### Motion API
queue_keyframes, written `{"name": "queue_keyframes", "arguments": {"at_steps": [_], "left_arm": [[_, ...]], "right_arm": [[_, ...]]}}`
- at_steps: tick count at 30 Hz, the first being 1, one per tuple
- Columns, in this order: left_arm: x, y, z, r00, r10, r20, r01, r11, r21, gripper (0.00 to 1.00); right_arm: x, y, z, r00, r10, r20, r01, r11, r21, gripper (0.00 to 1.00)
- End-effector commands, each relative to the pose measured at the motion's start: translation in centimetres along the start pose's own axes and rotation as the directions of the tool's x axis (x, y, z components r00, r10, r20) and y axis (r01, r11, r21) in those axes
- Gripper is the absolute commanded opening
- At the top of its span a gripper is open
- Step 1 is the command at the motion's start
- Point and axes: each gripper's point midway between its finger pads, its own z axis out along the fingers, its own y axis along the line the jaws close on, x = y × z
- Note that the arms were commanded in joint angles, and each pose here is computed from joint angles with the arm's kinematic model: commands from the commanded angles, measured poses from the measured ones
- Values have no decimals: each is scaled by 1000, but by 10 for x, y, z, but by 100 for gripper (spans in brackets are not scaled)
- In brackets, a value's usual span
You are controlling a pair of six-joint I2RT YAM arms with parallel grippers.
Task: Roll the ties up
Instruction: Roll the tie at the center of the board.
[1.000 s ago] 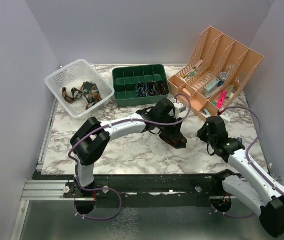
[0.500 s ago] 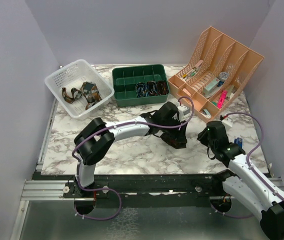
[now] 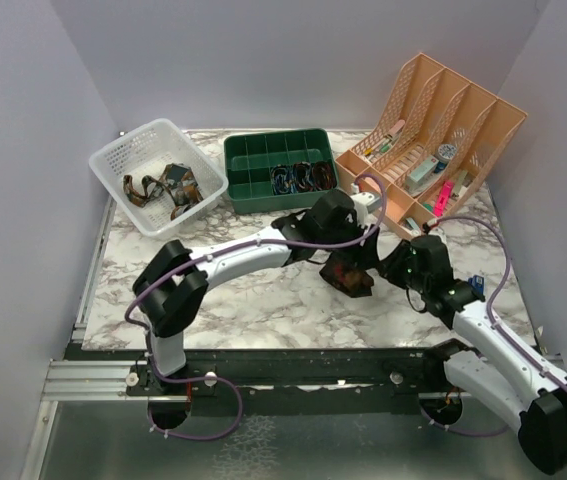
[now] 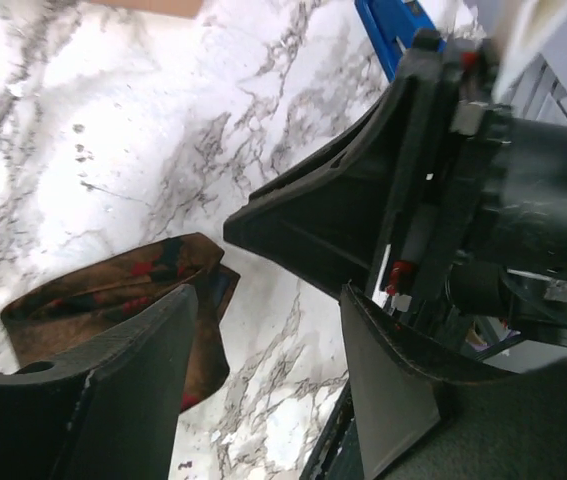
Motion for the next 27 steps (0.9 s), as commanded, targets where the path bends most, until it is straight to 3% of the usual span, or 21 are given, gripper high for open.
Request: {"name": "queue_keyframes", "arguments": {"at_steps": [1,7,16,27], "left_arm": [[-19,21,-42,995,9,95,3,992,-128,63],[-5,84,-85,978,-102,181,138,970,-201,72],[6,110,-95,979,-128,160,154,975,-163,81],[3,130,-108,950,-184,252,232,956,-178,97]], "right_arm": [[-2,52,-6,998,-37,-48,24,968,-249,32],[3,109,-13,987,-114,-112,40,853,-520,32],[20,116,6,956,-185,-227,35,842,-539,34],[39,109,11,922,-224,-315,26,848,-529,39]]}}
